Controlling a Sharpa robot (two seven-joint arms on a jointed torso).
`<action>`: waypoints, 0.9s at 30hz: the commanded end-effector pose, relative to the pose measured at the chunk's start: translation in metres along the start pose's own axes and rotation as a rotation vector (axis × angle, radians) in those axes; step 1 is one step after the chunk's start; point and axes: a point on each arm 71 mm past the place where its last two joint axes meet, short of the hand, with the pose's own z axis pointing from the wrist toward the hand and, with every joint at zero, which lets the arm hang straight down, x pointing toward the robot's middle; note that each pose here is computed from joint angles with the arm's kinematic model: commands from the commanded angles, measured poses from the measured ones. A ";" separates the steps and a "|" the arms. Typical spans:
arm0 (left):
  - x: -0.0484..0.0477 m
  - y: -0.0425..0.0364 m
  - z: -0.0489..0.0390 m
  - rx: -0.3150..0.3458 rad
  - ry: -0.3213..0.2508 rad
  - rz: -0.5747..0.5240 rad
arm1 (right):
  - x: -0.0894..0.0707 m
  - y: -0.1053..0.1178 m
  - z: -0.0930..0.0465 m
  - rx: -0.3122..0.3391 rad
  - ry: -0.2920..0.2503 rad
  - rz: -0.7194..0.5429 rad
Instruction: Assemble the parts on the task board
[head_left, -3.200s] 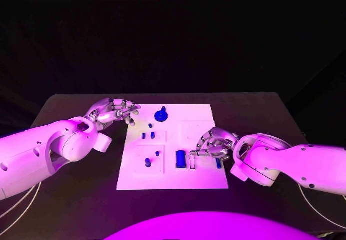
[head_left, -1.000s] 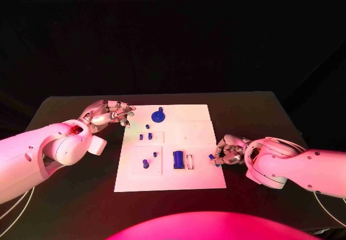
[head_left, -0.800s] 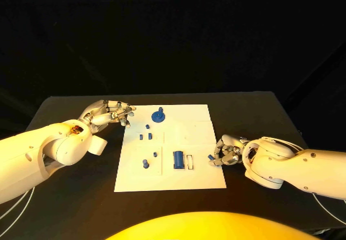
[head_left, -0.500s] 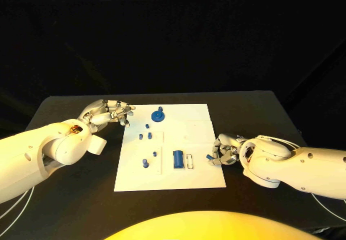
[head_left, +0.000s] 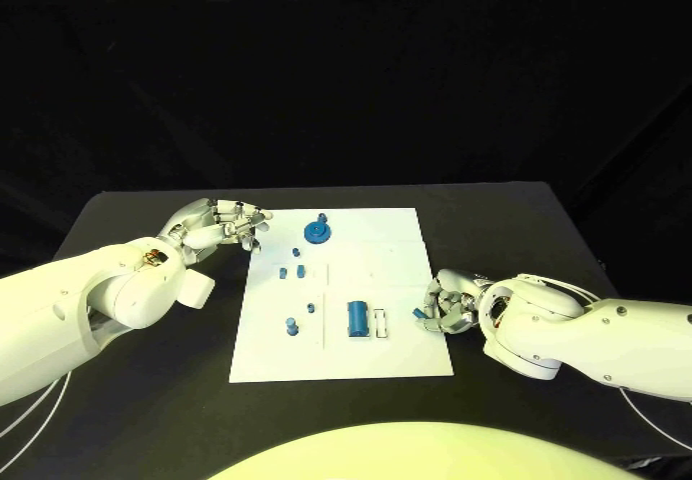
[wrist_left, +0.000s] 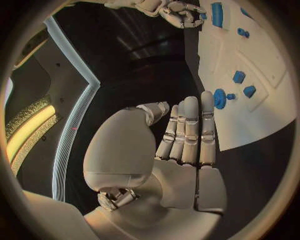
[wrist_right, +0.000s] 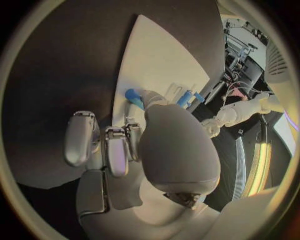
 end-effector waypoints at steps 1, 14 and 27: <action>0.0022 -0.0012 0.0009 0.009 0.012 -0.002 | 0.014 0.003 -0.001 -0.003 0.096 0.091; 0.0028 -0.0012 0.0013 0.008 0.012 -0.002 | 0.009 0.028 -0.004 -0.063 0.109 0.234; 0.0035 -0.0014 0.0015 0.008 0.013 -0.003 | 0.013 0.044 0.002 -0.075 0.120 0.242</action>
